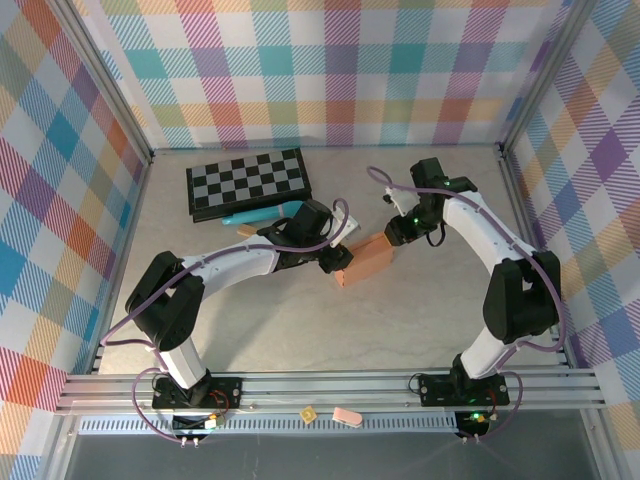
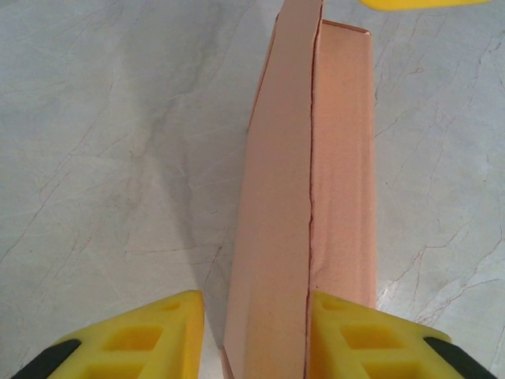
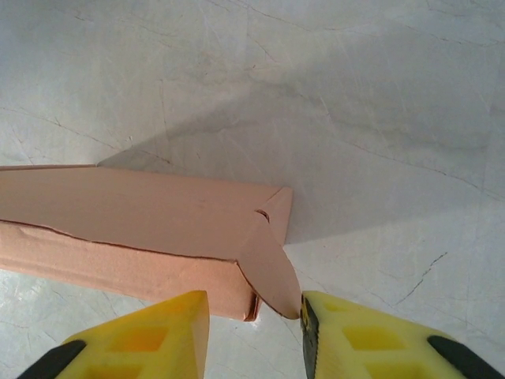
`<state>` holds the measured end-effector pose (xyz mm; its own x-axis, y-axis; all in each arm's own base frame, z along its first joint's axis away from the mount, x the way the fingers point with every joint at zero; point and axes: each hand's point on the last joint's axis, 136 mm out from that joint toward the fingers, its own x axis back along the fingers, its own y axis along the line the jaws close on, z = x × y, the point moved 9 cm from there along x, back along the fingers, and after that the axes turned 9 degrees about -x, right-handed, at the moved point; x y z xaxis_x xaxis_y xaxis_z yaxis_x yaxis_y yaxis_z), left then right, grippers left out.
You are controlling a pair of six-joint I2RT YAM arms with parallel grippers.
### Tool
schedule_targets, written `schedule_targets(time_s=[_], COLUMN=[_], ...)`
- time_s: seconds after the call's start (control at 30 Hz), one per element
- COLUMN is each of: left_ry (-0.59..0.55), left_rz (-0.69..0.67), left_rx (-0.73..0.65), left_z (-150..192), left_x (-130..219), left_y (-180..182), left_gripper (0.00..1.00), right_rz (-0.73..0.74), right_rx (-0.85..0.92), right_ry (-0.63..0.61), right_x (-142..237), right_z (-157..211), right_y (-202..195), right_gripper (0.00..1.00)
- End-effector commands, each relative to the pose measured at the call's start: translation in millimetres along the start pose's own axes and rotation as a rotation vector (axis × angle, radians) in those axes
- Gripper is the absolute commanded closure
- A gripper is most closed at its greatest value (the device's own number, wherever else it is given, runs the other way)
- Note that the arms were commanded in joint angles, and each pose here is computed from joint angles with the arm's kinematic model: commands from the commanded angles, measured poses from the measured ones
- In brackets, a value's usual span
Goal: Fold the paper box
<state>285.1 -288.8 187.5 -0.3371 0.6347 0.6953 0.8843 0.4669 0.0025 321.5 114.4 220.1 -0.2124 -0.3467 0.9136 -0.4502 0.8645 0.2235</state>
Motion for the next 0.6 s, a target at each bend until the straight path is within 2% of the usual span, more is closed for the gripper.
schedule_targets(time_s=[0.0, 0.17, 0.57], left_ry=[0.039, 0.039, 0.027], left_rz=[-0.002, -0.019, -0.034], left_rx=[-0.017, -0.016, -0.001], left_z=[0.4, -0.9, -5.0], left_x=[1.1, 3.3, 6.4], left_y=[-1.8, -0.4, 0.9], left_gripper=[0.64, 0.63, 0.57], right_rz=[0.0, 0.014, 0.066], right_rx=[0.019, 0.011, 0.014], right_ry=[-0.009, 0.0, -0.001], right_x=[6.6, 3.6, 3.8], right_z=[0.0, 2.2, -0.3], right_y=[3.6, 3.3, 9.1], right_gripper=[0.66, 0.69, 0.82])
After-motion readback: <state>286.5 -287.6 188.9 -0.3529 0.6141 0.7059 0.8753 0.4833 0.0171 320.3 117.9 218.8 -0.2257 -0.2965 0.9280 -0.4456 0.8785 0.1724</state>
